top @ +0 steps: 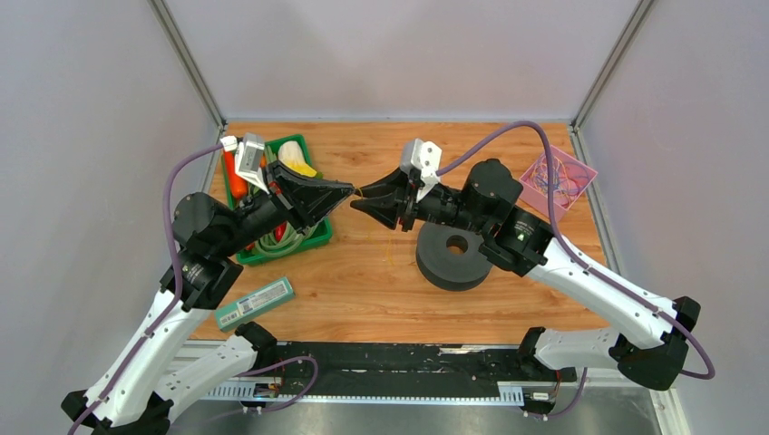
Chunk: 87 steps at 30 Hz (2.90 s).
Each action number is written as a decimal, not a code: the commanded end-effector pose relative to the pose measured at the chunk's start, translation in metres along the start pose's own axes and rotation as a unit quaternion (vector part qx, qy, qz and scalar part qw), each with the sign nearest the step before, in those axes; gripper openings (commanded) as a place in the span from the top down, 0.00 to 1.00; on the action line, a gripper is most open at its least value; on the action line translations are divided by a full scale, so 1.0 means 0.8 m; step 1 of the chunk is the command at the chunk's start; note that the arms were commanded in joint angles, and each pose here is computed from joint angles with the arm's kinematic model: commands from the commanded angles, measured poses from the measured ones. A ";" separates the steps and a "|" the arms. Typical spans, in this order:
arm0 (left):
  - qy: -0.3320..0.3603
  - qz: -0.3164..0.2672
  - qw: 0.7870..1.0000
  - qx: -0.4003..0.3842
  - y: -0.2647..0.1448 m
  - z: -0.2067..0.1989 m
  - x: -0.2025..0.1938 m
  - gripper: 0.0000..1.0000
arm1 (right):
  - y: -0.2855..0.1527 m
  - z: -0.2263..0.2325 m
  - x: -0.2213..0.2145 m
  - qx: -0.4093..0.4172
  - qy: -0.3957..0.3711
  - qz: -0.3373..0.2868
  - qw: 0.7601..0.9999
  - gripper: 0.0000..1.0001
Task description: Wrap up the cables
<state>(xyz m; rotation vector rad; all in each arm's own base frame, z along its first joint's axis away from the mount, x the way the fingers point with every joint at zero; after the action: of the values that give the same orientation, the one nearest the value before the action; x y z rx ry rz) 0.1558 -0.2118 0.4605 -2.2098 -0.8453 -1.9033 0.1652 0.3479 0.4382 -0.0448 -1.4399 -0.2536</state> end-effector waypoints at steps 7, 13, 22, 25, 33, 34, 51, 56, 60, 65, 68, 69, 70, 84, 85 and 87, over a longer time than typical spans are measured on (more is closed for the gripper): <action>-0.004 -0.019 1.000 0.014 -0.001 0.004 0.010 1.00 | -0.001 -0.007 0.016 -0.026 -0.011 -0.031 0.999 0.93; -0.022 -0.001 0.999 0.036 -0.002 0.012 -0.001 0.91 | -0.009 -0.012 0.006 -0.039 -0.006 -0.014 0.999 1.00; 0.013 0.109 0.992 0.066 -0.027 0.037 -0.074 0.42 | -0.068 -0.135 0.037 -0.159 -0.052 -0.027 0.985 1.00; -0.013 0.170 0.983 0.068 -0.033 0.049 -0.128 0.41 | -0.102 -0.207 0.061 -0.219 -0.084 -0.036 0.972 1.00; -0.130 0.276 0.952 0.017 -0.008 0.069 -0.251 0.38 | -0.178 -0.349 0.085 -0.325 -0.096 -0.064 0.939 1.00; -0.141 0.279 0.949 0.021 -0.004 0.074 -0.265 0.38 | -0.181 -0.356 0.089 -0.329 -0.108 -0.068 0.935 1.00; -0.217 0.309 0.926 0.021 0.098 0.115 -0.400 0.33 | -0.266 -0.445 0.119 -0.424 -0.218 -0.050 0.878 1.00; -0.247 0.317 0.915 0.029 0.112 0.126 -0.439 0.32 | -0.286 -0.439 0.053 -0.409 -0.176 0.000 0.895 1.00; -0.256 0.327 0.909 0.035 0.120 0.133 -0.463 0.31 | -0.286 -0.426 0.013 -0.392 -0.121 0.040 0.911 1.00; -0.274 0.303 0.912 0.031 0.135 0.140 -0.476 0.34 | -0.294 -0.413 -0.021 -0.403 -0.043 0.073 0.911 1.00; -0.286 0.279 0.917 -0.005 0.149 0.133 -0.471 0.55 | -0.301 -0.406 -0.035 -0.414 -0.020 0.085 0.906 1.00; -0.288 0.279 0.916 -0.013 0.150 0.131 -0.472 0.69 | -0.303 -0.403 -0.042 -0.417 -0.007 0.093 0.904 1.00; -0.288 0.277 0.916 -0.017 0.152 0.130 -0.471 0.81 | -0.304 -0.403 -0.046 -0.419 0.002 0.103 0.902 1.00; 0.128 0.421 0.885 -0.154 0.013 0.096 -0.365 1.00 | -0.346 -0.341 -0.124 -0.463 0.146 0.220 0.846 1.00; 0.160 0.427 0.874 -0.165 0.004 0.097 -0.360 1.00 | -0.345 -0.334 -0.124 -0.459 0.148 0.219 0.848 1.00; 0.213 0.441 0.849 -0.197 -0.016 0.097 -0.355 1.00 | -0.340 -0.315 -0.122 -0.439 0.152 0.216 0.859 1.00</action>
<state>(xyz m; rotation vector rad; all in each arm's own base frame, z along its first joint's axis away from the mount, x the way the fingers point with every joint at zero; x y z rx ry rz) 0.2180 -0.3069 0.1870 -2.0614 0.2561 -1.7329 0.3758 0.0485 0.2559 -1.0467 -0.8469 -0.4900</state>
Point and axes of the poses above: each gripper's point midway between its finger pads, its own y axis out along the fingers, its own z axis along the line the jaws close on, x = y × z, the point moved 2 cm from there along -y, back along the fingers, and after that the axes turned 14 degrees about y, right-handed, at the moved point
